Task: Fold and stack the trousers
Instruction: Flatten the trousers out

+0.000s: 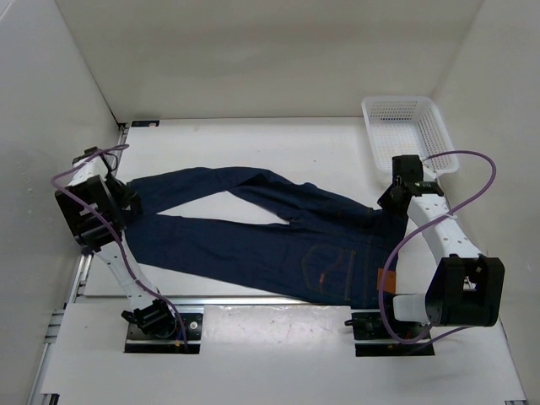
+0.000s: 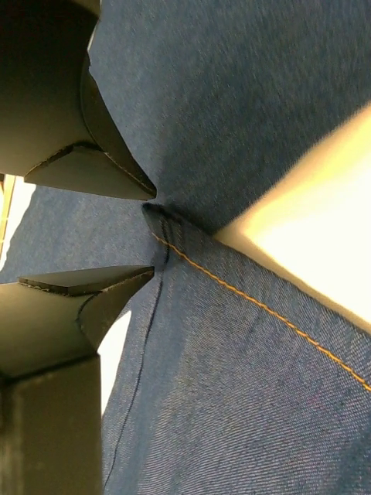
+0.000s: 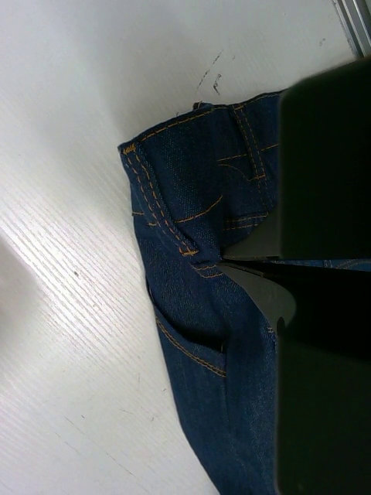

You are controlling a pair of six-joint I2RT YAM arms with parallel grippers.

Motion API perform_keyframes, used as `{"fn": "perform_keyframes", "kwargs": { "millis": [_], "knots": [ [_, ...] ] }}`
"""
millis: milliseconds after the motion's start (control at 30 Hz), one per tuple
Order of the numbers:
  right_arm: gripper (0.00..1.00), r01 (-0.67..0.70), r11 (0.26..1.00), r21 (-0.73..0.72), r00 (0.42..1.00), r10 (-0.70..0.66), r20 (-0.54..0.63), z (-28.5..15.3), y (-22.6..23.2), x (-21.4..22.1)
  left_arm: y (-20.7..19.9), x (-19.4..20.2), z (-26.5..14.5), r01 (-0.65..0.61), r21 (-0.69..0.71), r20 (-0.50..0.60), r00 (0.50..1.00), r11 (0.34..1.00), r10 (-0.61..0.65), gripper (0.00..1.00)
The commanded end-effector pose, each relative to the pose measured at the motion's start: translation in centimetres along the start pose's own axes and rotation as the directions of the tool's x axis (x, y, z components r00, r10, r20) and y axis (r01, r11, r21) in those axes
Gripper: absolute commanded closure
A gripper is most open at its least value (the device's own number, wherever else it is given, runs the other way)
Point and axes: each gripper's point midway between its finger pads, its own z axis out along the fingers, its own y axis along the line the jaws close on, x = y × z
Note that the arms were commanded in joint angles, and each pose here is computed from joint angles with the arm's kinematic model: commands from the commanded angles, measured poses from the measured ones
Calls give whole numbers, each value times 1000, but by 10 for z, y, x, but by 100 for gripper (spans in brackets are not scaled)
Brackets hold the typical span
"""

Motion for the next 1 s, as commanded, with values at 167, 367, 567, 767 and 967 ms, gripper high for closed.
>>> {"fn": "perform_keyframes", "kwargs": {
  "millis": [167, 367, 567, 767, 967],
  "knots": [
    [100, -3, 999, -35, 1000, 3, 7, 1, 7, -4, -2, -9, 6, -6, -15, 26, 1000, 1000, 6, 53],
    [100, -11, 999, -30, 1000, 11, 9, 1, 5, -5, -2, -15, 1, 4, -26, 47, 999, 1000, -3, 90],
    [100, -3, 999, -36, 1000, 4, 16, 0, 7, -8, 0, -29, -84, 22, -13, 212, 977, 1000, -19, 90],
    [100, -13, 1000, -21, 999, 14, 37, -11, 3, -18, -1, -32, -163, 27, 49, 376, 926, 998, -44, 90],
    [100, -66, 998, 25, 991, 63, 121, -33, -20, -40, -5, -32, -224, 22, 109, 463, 884, 994, -70, 90]
  ]
}}
